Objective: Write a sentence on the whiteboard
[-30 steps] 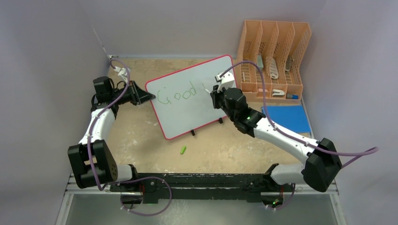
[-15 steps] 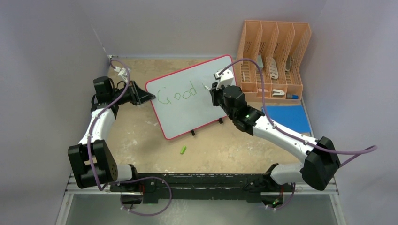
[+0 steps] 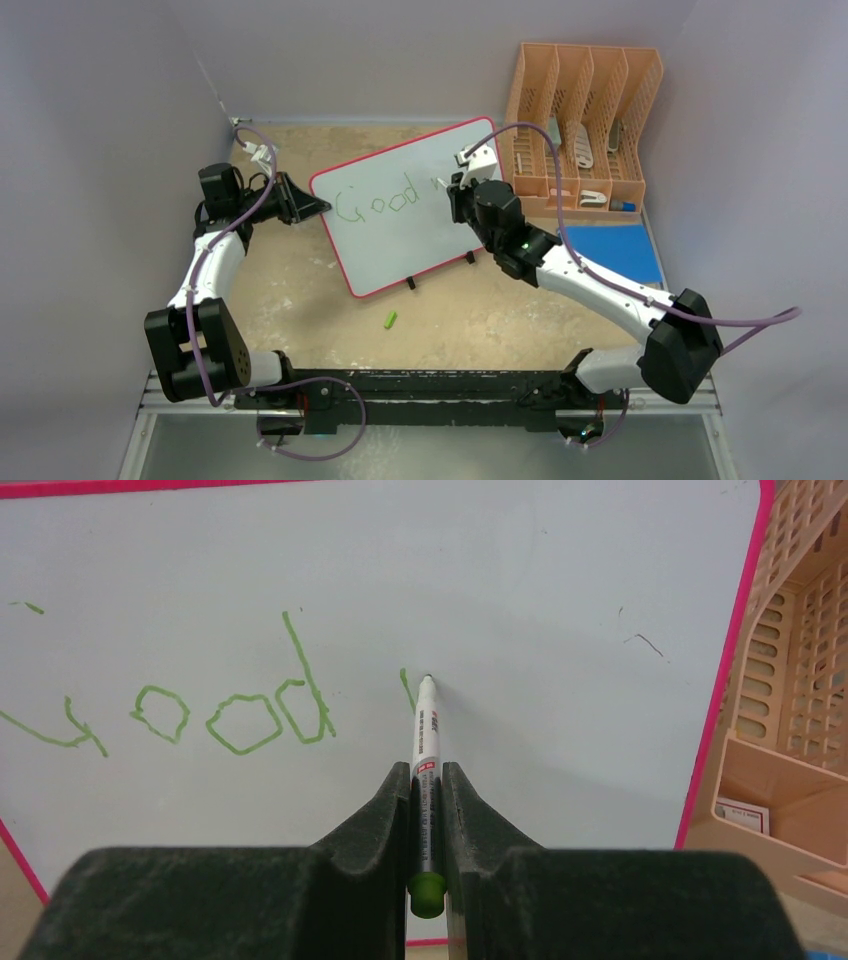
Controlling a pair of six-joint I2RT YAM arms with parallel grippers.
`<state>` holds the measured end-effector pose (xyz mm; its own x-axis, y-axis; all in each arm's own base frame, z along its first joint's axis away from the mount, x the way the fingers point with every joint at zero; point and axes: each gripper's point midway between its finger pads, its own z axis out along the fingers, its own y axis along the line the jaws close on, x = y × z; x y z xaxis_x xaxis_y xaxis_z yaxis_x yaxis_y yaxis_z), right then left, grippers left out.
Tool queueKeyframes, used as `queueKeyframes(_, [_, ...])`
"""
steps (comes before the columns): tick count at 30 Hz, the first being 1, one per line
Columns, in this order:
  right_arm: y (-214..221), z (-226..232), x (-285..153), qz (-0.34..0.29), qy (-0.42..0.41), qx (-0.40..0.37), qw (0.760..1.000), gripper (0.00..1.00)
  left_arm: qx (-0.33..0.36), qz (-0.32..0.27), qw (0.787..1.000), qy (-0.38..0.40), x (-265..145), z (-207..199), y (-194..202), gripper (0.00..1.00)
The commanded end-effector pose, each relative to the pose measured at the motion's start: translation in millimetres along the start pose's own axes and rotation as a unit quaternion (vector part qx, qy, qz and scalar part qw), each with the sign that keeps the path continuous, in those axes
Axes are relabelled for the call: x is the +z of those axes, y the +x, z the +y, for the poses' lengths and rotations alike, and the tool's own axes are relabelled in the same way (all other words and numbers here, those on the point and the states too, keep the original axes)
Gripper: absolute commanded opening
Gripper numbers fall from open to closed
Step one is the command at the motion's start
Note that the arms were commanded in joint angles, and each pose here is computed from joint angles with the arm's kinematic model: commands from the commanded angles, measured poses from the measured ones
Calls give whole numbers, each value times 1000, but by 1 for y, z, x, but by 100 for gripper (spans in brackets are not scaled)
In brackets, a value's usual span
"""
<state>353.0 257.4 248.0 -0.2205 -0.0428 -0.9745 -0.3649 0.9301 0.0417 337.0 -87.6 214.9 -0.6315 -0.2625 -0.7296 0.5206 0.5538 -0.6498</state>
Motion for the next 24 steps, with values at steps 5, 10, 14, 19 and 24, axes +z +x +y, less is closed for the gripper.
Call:
queueKeyframes(5, [-37, 0, 4, -47, 6, 9, 999, 0, 10, 8, 1000, -7, 4, -1, 3, 0])
queueKeyframes(10, [-43, 1, -3, -51, -3, 15, 999, 0, 10, 8, 1000, -10, 5, 0, 3, 0])
queueKeyframes(14, [-47, -2, -11, -58, -2, 19, 998, 0, 11, 7, 1000, -11, 4, 0, 3, 0])
queueKeyframes(19, [-44, -8, -15, -56, 9, 21, 998, 0, 9, 8, 1000, -11, 4, 0, 3, 0])
queueKeyframes(24, [-41, -8, -14, -56, 10, 21, 998, 0, 9, 8, 1000, -10, 4, -1, 3, 0])
